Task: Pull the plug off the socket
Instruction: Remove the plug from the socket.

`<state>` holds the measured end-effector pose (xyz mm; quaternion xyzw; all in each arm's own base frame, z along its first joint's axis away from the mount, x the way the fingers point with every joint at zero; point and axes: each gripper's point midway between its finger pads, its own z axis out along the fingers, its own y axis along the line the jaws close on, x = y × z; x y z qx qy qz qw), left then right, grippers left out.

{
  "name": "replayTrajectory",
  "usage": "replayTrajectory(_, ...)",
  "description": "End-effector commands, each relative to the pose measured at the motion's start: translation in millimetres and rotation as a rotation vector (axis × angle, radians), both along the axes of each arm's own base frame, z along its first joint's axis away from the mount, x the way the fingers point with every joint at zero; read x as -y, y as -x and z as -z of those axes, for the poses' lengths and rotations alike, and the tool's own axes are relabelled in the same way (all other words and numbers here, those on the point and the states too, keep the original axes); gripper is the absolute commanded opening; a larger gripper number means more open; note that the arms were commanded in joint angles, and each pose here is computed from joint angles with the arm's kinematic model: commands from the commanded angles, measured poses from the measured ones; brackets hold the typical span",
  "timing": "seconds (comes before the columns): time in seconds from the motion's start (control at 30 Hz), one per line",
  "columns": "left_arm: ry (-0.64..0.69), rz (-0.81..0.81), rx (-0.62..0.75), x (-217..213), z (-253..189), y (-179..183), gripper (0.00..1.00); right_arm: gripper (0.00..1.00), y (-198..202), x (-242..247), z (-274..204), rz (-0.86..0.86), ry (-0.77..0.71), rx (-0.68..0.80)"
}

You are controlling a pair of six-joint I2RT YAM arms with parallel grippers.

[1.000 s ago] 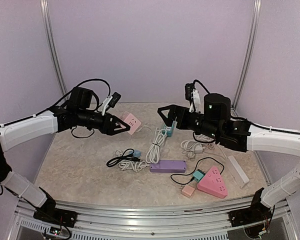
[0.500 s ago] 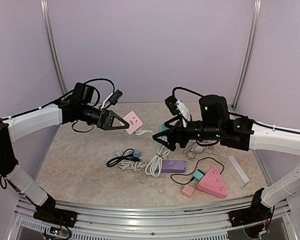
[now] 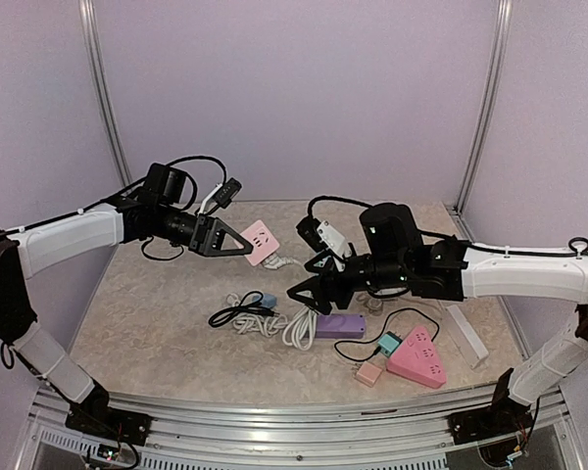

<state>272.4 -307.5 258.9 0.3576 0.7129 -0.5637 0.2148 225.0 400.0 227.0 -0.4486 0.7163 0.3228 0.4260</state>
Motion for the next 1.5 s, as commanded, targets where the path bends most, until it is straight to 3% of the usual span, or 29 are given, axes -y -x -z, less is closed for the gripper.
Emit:
replayTrajectory(0.0,0.101,0.083,0.095,2,-39,10,0.18,0.78,2,-7,-18,-0.009,-0.041,0.051)
replayTrajectory(0.3,0.106,0.112,0.093,1,-44,17,0.18,0.73,-3,-2,-19,0.073,-0.039,0.108)
replayTrajectory(0.63,0.104,0.133,0.087,4,-42,21,0.17,0.6,-19,-2,-11,0.145,0.014,0.167)
replayTrajectory(0.8,0.1,0.14,0.081,6,-40,22,0.17,0.59,-26,-1,-8,0.15,0.069,0.228)
replayTrajectory(0.97,0.098,0.143,0.079,7,-39,23,0.17,0.51,-26,-6,-12,0.134,0.051,0.233)
replayTrajectory(1.2,0.096,0.145,0.079,8,-38,24,0.16,0.3,-27,-13,-9,0.123,0.05,0.22)
replayTrajectory(1.47,0.077,0.12,0.097,8,-38,21,0.12,0.0,-26,-16,-15,0.127,0.02,0.212)
